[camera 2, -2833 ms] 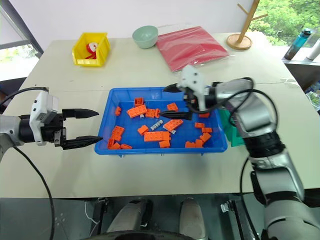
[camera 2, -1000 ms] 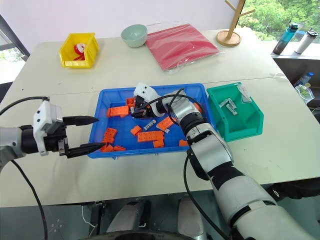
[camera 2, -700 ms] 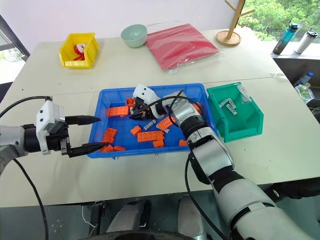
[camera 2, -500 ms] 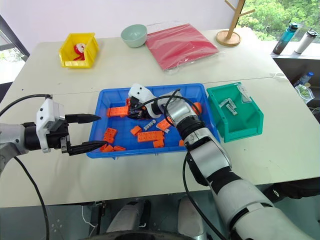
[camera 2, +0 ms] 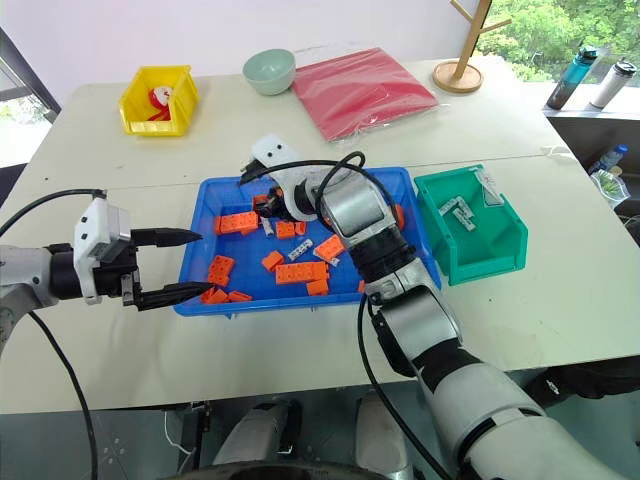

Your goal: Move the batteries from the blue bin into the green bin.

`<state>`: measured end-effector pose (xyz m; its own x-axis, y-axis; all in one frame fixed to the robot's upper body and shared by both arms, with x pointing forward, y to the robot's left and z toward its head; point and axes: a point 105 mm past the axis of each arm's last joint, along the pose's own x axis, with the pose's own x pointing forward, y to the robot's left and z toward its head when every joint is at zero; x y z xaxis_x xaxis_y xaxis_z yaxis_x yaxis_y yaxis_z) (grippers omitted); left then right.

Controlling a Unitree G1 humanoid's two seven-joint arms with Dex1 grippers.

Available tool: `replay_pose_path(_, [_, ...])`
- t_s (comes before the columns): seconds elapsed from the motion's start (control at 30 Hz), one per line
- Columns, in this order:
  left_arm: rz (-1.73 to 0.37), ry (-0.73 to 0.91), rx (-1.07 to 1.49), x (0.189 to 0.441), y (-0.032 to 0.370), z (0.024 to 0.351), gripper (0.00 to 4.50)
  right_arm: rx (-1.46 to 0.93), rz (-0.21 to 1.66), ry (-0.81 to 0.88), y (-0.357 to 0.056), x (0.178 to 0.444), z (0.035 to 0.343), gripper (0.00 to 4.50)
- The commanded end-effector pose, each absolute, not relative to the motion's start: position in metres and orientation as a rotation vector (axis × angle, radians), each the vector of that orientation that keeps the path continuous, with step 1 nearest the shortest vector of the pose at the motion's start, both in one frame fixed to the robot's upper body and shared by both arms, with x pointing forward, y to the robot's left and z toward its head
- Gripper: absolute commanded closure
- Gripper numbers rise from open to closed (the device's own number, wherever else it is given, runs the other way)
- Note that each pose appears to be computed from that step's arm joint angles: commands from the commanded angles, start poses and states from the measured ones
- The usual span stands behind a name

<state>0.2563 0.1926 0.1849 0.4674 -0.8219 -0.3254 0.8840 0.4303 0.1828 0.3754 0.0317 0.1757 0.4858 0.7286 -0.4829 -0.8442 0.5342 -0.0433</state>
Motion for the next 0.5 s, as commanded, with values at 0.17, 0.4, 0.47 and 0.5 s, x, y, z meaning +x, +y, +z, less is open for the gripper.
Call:
replay_pose_path(0.17, [-1.038, 0.137, 0.366, 0.264, 0.2, 0.206, 0.0, -0.291, 0.957, 0.455, 0.042, 0.377, 0.157, 2.36])
replay_pose_path(0.4, [-1.037, 0.142, 0.382, 0.262, 0.201, 0.206, 0.0, -0.309, 0.935, 0.458, 0.042, 0.386, 0.147, 0.1])
replay_pose_path(0.47, [-1.035, 0.141, 0.381, 0.26, 0.201, 0.207, 0.0, -0.324, 0.937, 0.466, 0.042, 0.387, 0.14, 0.1])
replay_pose_path(0.5, [-1.033, 0.14, 0.381, 0.26, 0.2, 0.207, 0.0, -0.33, 0.942, 0.468, 0.043, 0.386, 0.138, 0.1])
